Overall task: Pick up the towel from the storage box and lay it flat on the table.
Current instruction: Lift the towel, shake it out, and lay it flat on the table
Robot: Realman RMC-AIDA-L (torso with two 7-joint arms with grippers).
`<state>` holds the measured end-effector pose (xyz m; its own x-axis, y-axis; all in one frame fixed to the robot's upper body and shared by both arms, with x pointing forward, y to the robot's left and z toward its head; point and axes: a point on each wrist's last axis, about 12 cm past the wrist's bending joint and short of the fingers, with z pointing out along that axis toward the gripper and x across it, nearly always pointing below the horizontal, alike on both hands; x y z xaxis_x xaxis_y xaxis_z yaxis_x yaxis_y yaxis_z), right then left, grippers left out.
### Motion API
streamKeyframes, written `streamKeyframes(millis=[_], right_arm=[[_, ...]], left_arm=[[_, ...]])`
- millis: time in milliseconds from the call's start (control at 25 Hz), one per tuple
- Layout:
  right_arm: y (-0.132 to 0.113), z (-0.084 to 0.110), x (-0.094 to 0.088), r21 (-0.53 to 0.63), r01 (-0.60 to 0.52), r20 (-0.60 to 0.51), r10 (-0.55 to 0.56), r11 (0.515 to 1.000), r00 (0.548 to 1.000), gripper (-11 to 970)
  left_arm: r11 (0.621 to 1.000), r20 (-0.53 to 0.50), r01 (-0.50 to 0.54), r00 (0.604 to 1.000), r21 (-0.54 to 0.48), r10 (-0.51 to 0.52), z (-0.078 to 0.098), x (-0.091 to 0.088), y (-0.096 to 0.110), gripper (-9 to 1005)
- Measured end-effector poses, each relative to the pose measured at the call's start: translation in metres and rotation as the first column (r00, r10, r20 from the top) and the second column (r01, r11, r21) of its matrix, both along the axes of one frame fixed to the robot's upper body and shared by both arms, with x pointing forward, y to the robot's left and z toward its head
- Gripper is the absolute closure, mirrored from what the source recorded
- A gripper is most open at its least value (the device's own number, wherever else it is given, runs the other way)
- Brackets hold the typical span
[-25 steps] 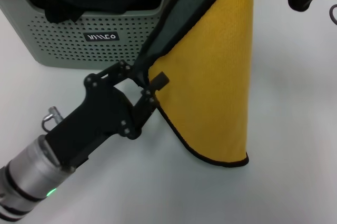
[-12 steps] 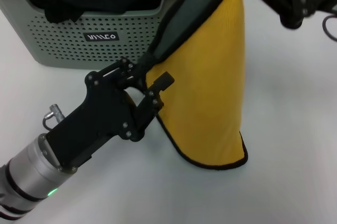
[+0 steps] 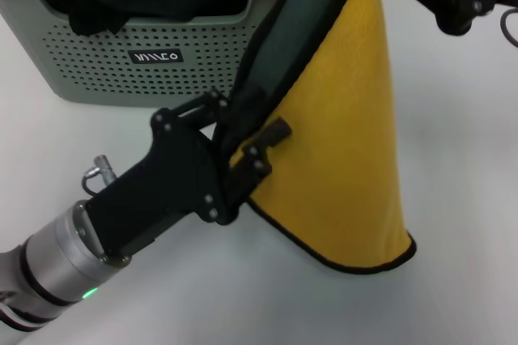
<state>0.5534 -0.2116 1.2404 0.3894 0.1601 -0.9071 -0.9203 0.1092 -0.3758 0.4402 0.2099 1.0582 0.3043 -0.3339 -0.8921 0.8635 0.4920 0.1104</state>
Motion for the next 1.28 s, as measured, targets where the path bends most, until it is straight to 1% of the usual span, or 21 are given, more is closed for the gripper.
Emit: streamKeyframes(millis=[520, 1000, 1280], right_arm=[[-0.006, 0.004, 0.003, 0.019, 0.030, 0.007, -0.030, 0.999, 1.000, 920], [-0.006, 0.015, 0.004, 0.047, 0.027, 0.028, -0.028, 0.999, 0.999, 915], [-0.014, 0.019, 0.000, 0.073, 0.032, 0.049, -0.035, 0.997, 0.998, 912]], left_arm=[[0.993, -0.010, 0.108, 0.994, 0.035, -0.108, -0.002, -0.004, -0.009, 663], [0.994, -0.036, 0.095, 0.995, 0.063, -0.092, -0.007, -0.004, -0.008, 664], [0.993, -0.060, 0.077, 0.996, 0.088, -0.072, -0.011, -0.003, -0.008, 664]])
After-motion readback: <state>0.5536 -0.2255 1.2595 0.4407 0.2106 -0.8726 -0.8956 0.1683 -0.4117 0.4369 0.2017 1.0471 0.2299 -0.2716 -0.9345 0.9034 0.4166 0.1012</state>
